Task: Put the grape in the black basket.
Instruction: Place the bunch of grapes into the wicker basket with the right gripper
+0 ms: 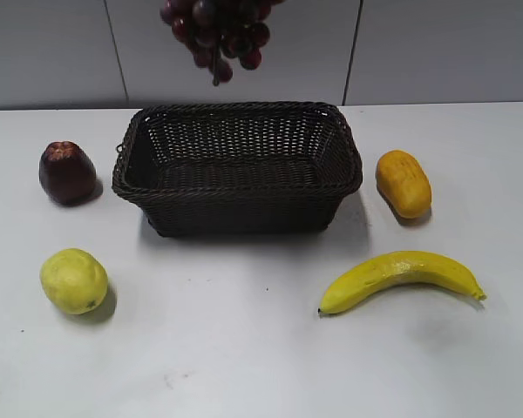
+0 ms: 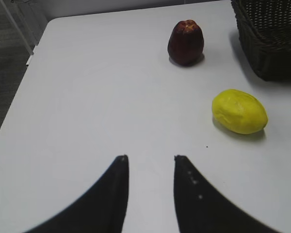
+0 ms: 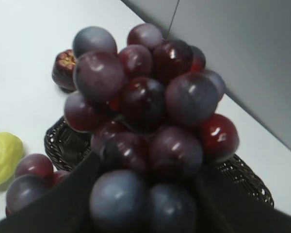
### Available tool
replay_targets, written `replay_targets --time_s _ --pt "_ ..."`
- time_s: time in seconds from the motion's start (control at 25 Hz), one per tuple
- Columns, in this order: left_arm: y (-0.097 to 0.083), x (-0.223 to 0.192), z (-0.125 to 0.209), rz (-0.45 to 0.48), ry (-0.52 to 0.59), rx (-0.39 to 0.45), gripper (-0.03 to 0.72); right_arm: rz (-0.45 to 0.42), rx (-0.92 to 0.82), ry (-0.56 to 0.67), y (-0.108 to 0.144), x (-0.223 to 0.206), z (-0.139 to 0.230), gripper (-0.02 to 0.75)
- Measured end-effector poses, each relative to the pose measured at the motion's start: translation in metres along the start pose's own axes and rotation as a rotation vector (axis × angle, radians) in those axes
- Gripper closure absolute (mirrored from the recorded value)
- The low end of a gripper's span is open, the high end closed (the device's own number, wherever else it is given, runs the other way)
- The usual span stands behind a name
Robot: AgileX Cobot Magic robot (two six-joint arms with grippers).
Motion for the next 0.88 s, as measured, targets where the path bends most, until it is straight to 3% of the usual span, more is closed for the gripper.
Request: replay_targets --time_s 0.28,0.56,0.72,0.8,0.88 --pt "0.0 0.0 0.0 0.0 0.0 0.0 0.452 -0.005 -0.101 0.184 -0.031 -0.086 0.055 0.442" --pt "0.0 0.0 0.0 0.0 0.0 0.0 0.452 -0.017 -0.159 0.274 -0.031 -0.151 0.099 0.442" --pt "0.0 0.0 0.0 0.0 0.0 0.0 0.452 -0.009 -0.209 0.285 -0.031 -0.167 0.111 0.433" --pt "0.0 0.0 0.0 0.0 0.0 0.0 0.452 -0.006 -0.217 0.284 -0.031 -0.168 0.112 0.328" --pt "0.0 0.0 0.0 0.0 0.0 0.0 0.452 -0.008 -0.221 0.287 -0.031 -0.168 0.111 0.169"
Point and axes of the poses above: a point on each arm's last joint axis where the gripper is mounted, x pointing back along that axis away from the gripper, y along the wrist's bending axis when the last joint is at zero, z = x × y, the point moved 1 cm from there along -x, pointing out along that axis toward the gripper, and after that the axes turned 4 degrees about x, right-handed, at the moved point
